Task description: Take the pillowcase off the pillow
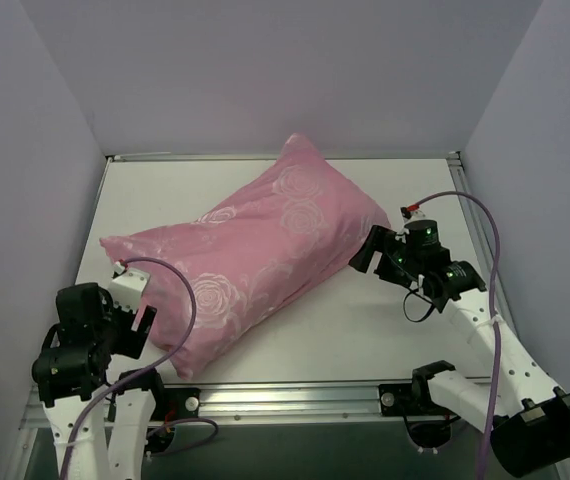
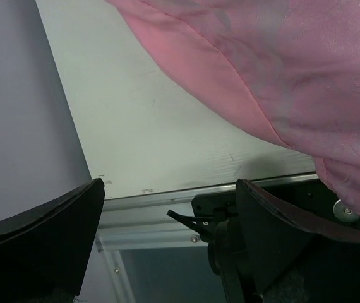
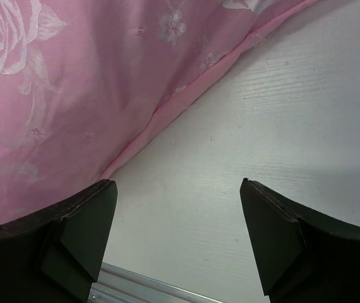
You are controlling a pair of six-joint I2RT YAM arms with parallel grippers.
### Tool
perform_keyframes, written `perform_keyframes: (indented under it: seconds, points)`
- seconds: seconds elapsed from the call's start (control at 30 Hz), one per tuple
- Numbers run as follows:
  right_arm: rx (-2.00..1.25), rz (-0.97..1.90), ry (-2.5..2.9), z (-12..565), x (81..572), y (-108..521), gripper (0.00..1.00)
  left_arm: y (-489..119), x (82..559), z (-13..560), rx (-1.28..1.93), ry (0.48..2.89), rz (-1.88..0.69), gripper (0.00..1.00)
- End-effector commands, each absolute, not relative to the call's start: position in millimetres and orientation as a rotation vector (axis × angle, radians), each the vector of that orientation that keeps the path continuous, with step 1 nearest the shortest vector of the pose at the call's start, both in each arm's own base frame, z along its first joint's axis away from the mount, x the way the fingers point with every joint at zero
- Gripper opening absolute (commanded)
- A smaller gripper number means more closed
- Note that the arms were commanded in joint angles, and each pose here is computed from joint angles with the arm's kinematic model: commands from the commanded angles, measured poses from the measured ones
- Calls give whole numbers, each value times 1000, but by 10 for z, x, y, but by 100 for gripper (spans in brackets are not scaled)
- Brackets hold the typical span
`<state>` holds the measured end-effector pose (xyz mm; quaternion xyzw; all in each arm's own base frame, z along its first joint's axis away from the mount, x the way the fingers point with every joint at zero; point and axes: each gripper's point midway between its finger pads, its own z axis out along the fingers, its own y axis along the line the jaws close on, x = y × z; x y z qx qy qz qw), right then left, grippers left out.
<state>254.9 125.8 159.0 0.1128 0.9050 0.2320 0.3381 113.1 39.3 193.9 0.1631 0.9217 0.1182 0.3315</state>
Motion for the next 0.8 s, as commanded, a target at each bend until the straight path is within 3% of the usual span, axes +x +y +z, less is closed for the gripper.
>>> perform_keyframes:
  seconds: [0.0,0.17,0.43,0.5,0.57,0.67,0.77]
  points:
    - [256,619,2313,1887,2584,1289,81,405,1196,2041,388,2448,295,94]
    - [132,592,2283,2189,2789,1328,83,336,1356,2135,494,2454,232,94]
    - [-30,502,2205,2890,4126,1291,85,155,2332,2184,415,2507,-58,94]
    - [-50,512,2258,2660,4521,1282,85,124,2603,2179,368,2516,-195,94]
    - [-71,501,2196,2889,4864,1310,85,206,2841,2238,206,2476,-331,94]
    - [-49,556,2252,2446,5465,1484,85,454,3149,2001,24,2522,-492,94]
    - [-56,776,2186,2459,5728,1830,85,367,3293,1930,103,2523,-602,94]
